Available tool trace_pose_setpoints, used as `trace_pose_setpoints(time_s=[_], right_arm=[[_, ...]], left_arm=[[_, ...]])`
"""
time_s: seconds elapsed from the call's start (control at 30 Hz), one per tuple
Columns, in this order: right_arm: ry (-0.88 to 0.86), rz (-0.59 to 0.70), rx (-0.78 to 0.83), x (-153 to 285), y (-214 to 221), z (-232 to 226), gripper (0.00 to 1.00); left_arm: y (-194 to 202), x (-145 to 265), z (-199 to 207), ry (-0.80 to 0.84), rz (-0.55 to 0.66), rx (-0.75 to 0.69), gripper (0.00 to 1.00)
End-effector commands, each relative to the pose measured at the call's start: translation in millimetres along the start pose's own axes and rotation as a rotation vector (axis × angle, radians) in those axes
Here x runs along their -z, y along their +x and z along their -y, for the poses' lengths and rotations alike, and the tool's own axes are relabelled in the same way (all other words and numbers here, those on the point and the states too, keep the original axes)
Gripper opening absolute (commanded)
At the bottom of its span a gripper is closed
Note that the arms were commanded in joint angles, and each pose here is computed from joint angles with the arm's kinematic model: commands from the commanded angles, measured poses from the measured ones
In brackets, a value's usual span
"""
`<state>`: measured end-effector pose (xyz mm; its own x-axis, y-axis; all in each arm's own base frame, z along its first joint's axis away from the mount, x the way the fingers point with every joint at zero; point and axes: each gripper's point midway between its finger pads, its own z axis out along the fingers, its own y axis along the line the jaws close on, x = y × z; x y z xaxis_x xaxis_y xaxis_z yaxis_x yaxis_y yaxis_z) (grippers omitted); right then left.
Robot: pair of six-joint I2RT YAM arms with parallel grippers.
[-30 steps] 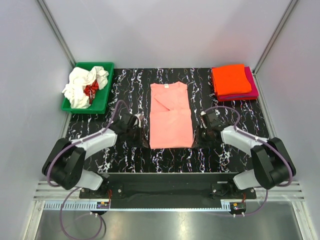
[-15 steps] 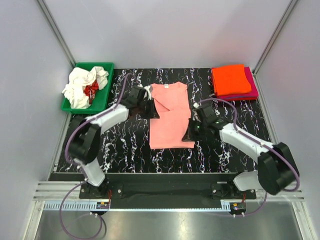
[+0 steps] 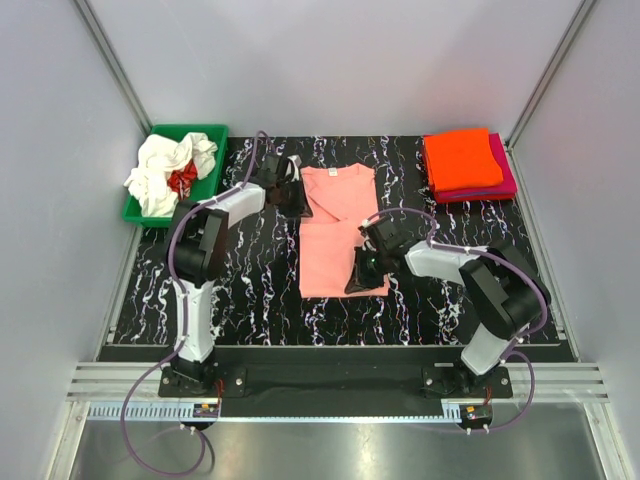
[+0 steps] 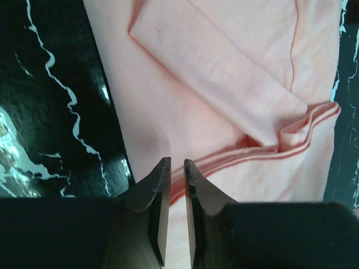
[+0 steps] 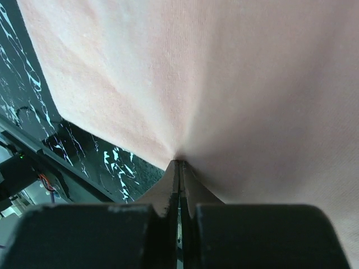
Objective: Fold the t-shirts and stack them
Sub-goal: Fold the tshirt
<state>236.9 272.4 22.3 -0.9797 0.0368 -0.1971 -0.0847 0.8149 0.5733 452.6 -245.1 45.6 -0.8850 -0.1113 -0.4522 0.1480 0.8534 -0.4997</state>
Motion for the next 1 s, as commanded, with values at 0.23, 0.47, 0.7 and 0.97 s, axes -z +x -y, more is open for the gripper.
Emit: trace_pose_setpoints(time_s=[0.23,0.47,0.7,0.97], right_arm=[[-0.067,0.092,0.034,29.0,-16.1,-28.8,0.01],[0.037,0.093,0.027,12.0,-5.9,3.8,0.01],[0.093,0.083,0.026,1.3,-0.4,21.6,0.02],[0.089,0.203,-0.016,56.8,-14.0,-4.6,0.29]], left_arm=[[-50.8,44.6,31.9,0.033,0.142,-0.109,0.22],[-20.4,79.1,34.0,0.019,0.126,-0.068,0.25],[41.2,107.7,26.7,0.001,0.074,-0.063,0.29],[130.4,136.3,23.1,0.017,-0.020,-0.076,0.38]])
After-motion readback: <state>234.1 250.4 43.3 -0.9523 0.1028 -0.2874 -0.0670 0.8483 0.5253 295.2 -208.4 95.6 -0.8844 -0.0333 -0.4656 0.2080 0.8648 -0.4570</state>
